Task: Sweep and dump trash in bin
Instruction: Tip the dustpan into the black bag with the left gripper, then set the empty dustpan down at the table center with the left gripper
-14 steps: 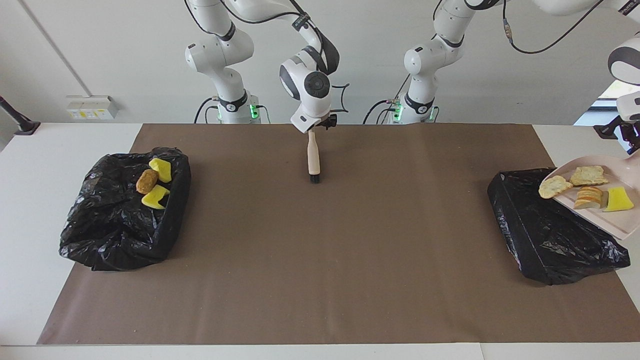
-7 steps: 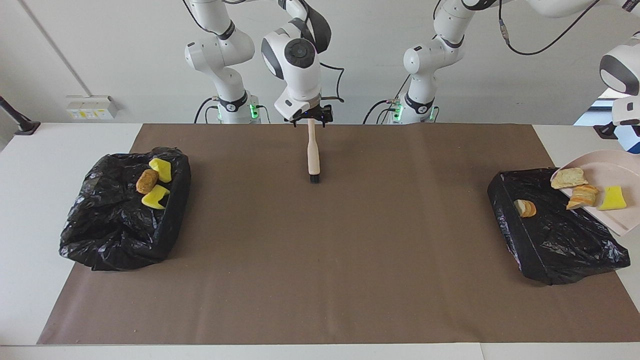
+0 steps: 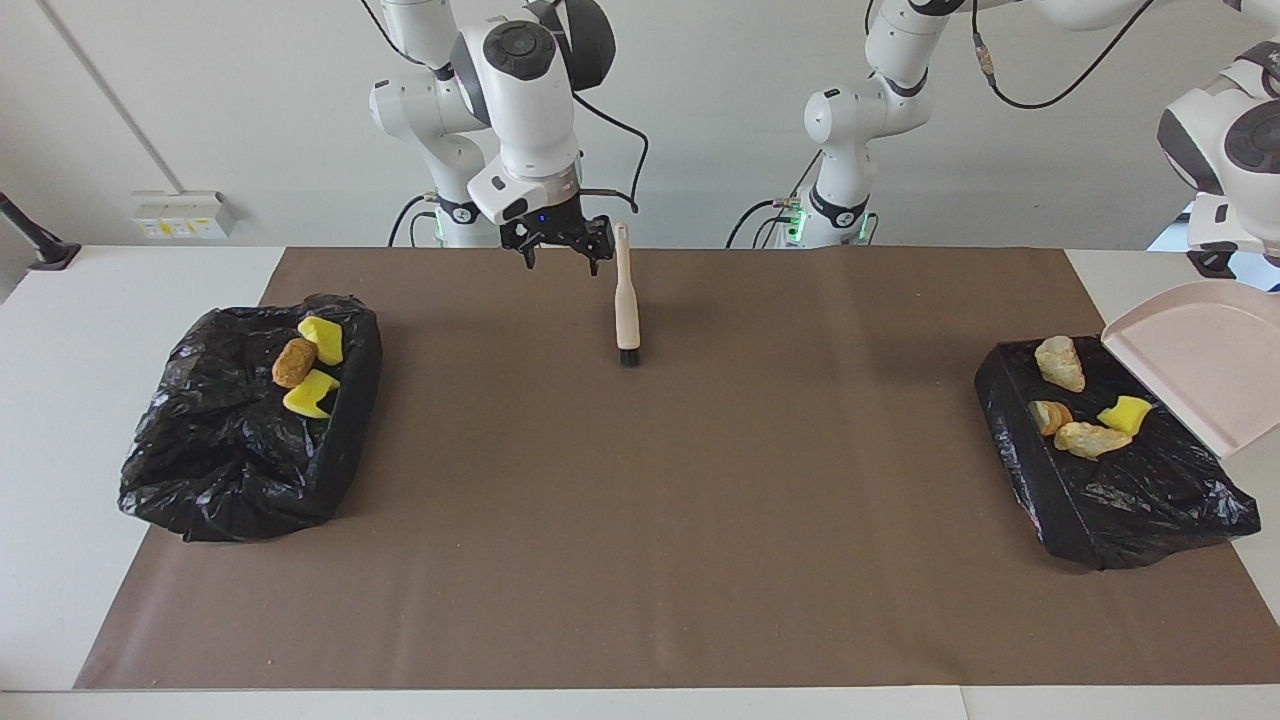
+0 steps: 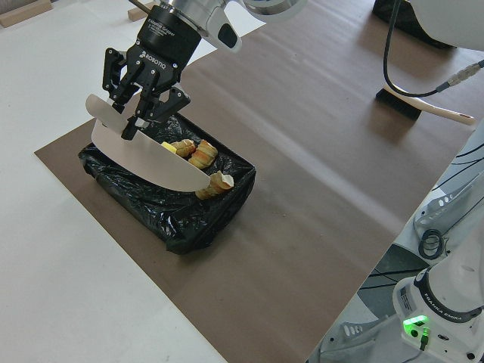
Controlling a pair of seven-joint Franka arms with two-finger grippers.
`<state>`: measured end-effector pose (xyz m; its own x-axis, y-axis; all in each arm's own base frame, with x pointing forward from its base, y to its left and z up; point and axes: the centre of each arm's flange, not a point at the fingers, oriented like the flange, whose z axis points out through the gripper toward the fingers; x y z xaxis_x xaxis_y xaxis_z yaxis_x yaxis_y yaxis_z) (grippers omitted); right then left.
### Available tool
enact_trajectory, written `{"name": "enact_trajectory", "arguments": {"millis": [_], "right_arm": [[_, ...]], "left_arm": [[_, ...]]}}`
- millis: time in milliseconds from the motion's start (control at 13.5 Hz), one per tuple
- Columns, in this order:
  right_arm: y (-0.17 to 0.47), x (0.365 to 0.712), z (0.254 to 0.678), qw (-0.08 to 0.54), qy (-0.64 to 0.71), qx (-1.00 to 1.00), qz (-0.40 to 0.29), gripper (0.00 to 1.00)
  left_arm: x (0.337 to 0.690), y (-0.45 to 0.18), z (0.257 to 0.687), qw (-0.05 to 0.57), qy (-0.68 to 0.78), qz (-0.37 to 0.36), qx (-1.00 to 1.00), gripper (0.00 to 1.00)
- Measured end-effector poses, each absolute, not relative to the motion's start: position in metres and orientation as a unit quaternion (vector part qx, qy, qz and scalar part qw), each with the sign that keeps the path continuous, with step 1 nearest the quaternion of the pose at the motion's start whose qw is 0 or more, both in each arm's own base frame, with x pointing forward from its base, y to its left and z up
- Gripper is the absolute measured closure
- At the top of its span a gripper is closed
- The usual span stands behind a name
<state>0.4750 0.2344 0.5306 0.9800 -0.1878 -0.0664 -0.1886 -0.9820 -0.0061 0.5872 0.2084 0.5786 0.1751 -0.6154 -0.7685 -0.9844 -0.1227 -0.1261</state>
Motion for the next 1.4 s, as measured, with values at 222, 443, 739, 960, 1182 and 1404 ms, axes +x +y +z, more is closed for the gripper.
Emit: {"name": "enact_trajectory", "arguments": {"millis": [222, 443, 739, 960, 1182, 1404], "right_arm": [[0.211, 0.497, 0.560, -0.004, 0.108, -0.994, -0.009, 0.00], [0.199, 0.509, 0.595, -0.002, 0.117, -0.992, -0.047, 0.00], [0.161, 0.519, 0.633, 0.003, 0.152, -0.987, -0.059, 0.00], [0.131, 0.522, 0.647, -0.001, 0.181, -0.982, -0.053, 0.00], [0.086, 0.522, 0.663, -0.007, 0.195, -0.980, -0.040, 0.00], [0.031, 0.515, 0.679, -0.009, 0.178, -0.983, -0.036, 0.00]], "left_arm": [[0.588, 0.205, 0.600, 0.342, 0.567, 0.280, -0.695, 0.68], [0.584, 0.197, 0.612, 0.334, 0.564, 0.264, -0.708, 0.68], [0.585, 0.165, 0.596, 0.256, 0.569, 0.198, -0.756, 0.68], [0.586, 0.149, 0.579, 0.190, 0.552, 0.134, -0.801, 0.68], [0.591, 0.106, 0.553, 0.146, 0.504, 0.095, -0.846, 0.68], [0.593, 0.023, 0.519, 0.119, 0.449, 0.081, -0.882, 0.68]]}}
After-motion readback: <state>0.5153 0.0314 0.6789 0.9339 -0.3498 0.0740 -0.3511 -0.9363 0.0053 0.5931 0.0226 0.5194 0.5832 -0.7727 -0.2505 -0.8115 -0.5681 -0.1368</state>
